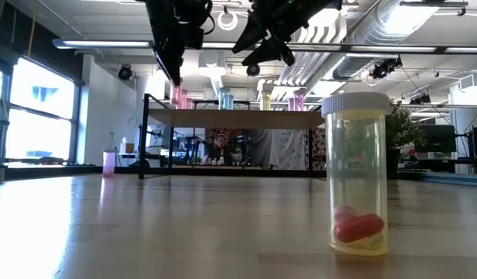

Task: Pick and place medicine bottles onto shelf by color
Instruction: Put the orange pill bottle on the shelf aligned with the other orange pill bottle

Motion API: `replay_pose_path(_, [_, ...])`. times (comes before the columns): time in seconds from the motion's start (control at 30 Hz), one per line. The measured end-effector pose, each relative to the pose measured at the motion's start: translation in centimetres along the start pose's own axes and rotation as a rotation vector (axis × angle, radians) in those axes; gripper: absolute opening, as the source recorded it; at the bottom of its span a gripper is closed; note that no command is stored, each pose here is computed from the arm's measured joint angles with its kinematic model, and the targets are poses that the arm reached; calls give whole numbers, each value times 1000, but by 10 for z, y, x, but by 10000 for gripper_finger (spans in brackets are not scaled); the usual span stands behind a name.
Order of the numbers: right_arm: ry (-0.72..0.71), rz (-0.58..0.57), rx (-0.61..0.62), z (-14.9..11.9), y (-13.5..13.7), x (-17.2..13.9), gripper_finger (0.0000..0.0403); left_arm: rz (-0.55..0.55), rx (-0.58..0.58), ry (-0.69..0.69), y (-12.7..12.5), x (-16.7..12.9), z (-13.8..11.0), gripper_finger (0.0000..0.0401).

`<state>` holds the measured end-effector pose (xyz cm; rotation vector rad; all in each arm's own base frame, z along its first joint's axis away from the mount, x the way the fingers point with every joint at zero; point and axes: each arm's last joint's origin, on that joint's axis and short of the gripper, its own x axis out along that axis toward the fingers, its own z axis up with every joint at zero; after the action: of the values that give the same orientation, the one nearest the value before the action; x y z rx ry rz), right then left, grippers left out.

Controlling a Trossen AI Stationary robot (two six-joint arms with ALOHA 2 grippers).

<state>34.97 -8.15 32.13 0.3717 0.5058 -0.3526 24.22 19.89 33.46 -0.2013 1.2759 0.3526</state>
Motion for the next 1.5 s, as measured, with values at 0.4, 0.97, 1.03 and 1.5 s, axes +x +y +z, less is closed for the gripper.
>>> replay_pose_path(0.4, [-4, -11, 9, 2, -6, 0, 190, 4, -159, 23, 2, 7, 2, 112])
replay_pose_path(0.97, [-3, -7, -13, 2, -6, 0, 190, 20, -176, 42, 6, 15, 5, 112])
replay_pose_path(1.03, [-3, -7, -16, 2, -6, 0, 190, 20, -177, 42, 6, 15, 5, 112])
replay_pose_path(1.5, [0, 0, -4, 5, -14, 0, 190, 18, -183, 48, 6, 16, 5, 115])
